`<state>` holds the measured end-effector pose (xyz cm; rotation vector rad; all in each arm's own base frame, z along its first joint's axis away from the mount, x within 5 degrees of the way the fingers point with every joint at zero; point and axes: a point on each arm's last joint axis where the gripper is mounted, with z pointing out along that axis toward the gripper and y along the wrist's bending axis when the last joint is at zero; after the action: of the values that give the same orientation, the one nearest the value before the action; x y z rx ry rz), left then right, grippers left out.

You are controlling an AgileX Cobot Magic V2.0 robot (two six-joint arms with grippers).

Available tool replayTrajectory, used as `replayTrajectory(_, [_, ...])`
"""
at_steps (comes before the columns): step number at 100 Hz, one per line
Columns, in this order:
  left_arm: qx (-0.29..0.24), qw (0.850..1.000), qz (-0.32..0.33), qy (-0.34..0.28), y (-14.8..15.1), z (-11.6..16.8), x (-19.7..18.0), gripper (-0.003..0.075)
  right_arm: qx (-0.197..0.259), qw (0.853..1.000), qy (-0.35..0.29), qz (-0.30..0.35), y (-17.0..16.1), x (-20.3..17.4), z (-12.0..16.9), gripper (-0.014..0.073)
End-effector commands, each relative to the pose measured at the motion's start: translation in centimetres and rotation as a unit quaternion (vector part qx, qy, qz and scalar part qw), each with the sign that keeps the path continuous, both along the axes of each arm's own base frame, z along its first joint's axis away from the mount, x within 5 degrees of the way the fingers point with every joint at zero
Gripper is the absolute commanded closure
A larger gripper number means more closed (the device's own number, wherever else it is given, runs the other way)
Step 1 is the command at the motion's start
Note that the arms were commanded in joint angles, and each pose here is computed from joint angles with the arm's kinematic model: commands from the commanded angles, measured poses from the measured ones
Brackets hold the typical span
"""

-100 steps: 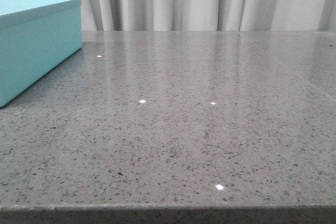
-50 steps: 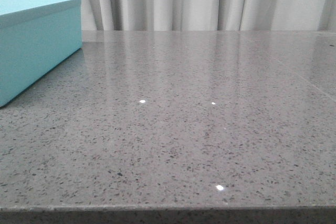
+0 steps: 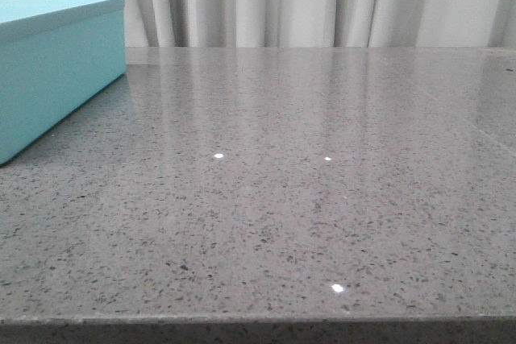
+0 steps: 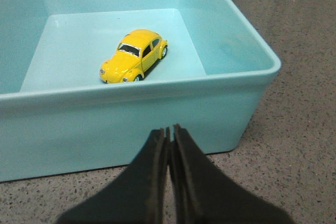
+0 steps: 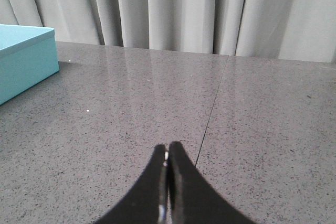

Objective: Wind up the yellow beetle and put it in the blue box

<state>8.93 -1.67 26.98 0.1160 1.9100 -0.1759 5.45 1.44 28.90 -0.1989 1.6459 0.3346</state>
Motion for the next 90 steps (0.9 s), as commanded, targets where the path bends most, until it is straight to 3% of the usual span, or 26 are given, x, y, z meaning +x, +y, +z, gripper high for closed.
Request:
replayTrajectory(1, [-0.017, 0.999, 0.013, -0.044, 0.1, 1.5, 0.3, 0.0738, 0.002, 0.999, -0.050, 0.012, 0.2, -0.1, 1.5, 0.0663])
replayTrajectory(22, [-0.035, 0.996, 0.026, -0.081, 0.4, 1.9, -0.4, 0.0738, 0.002, 0.999, -0.050, 0.012, 0.2, -0.1, 1.5, 0.0663])
replayTrajectory(34, [-0.008, 0.989, 0.044, -0.140, 0.8, 1.4, -0.7, 0.0738, 0.002, 0.999, -0.050, 0.012, 0.2, -0.1, 1.5, 0.0663])
replayTrajectory(48, [-0.020, 0.980, 0.059, -0.187, 1.1, 0.0, -1.3, 0.0738, 0.002, 0.999, -0.050, 0.012, 0.2, -0.1, 1.5, 0.0663])
replayTrajectory(90, [-0.021, 0.969, 0.092, -0.226, 1.7, -4.7, -3.7, 0.0738, 0.002, 0.999, -0.050, 0.012, 0.2, -0.1, 1.5, 0.0663])
